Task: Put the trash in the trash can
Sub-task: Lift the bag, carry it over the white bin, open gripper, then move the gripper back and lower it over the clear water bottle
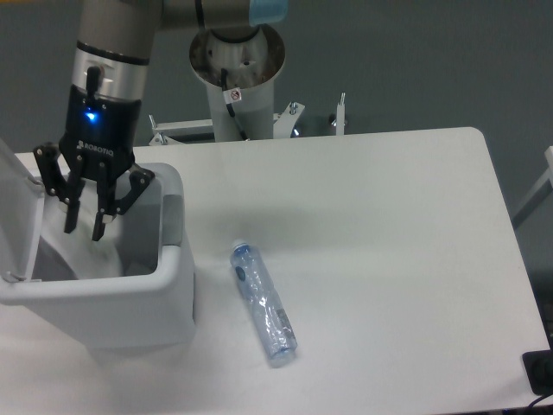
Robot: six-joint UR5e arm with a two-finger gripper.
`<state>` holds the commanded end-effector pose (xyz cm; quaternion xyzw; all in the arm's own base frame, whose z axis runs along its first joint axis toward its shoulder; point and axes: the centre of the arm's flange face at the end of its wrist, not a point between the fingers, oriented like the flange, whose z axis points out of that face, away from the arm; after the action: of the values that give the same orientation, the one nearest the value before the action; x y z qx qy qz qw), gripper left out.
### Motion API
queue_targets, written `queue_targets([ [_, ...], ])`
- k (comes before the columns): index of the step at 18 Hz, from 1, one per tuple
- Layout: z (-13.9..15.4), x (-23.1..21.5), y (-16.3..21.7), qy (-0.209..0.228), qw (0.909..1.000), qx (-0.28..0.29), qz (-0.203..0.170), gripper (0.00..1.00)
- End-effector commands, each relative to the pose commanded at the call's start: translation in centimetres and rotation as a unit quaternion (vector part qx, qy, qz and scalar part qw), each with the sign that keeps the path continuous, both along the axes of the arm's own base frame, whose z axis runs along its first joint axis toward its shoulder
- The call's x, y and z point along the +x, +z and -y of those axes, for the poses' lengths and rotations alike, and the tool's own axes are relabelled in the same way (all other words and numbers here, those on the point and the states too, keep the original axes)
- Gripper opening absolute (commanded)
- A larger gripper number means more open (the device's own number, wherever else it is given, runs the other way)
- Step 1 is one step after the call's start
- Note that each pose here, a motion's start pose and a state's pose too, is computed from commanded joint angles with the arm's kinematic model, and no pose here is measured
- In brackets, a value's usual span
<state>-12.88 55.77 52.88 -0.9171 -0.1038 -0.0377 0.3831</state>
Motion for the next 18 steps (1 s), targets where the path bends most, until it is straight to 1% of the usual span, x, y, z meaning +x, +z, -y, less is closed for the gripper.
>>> queue_targets([
  [1, 0.0, -0.2, -0.1, 0.002, 1.0000, -0.001, 0.000, 1.00],
  [2, 0.2, -1.1, -0.1, 0.017, 0.9998, 0.000, 0.007, 1.00],
  [3, 0.9, -3.2, 0.0, 0.050, 0.9985, 0.001, 0.021, 1.00],
  [4, 2.3, -7.0, 0.0, 0.108, 0.9930, 0.004, 0.048, 1.00],
  [5, 3.4, -9.7, 0.2, 0.139, 0.9887, 0.009, 0.056, 1.00],
  [7, 5.0, -15.0, -0.1, 0.178, 0.9814, 0.017, 0.071, 1.00],
  [8, 5.0, -17.5, -1.2, 0.186, 0.9786, 0.016, 0.086, 1.00],
  [9, 5.0, -21.2, -2.7, 0.208, 0.9732, 0.011, 0.097, 1.00],
  [11, 3.6, -25.2, -4.9, 0.223, 0.9687, 0.000, 0.108, 1.00],
  [13, 2.1, -27.9, -6.8, 0.235, 0.9657, -0.011, 0.110, 1.00],
  [16, 1.9, -29.4, -9.1, 0.261, 0.9601, -0.045, 0.089, 1.00],
  [18, 1.4, -29.6, -11.6, 0.263, 0.9582, -0.067, 0.092, 1.00],
])
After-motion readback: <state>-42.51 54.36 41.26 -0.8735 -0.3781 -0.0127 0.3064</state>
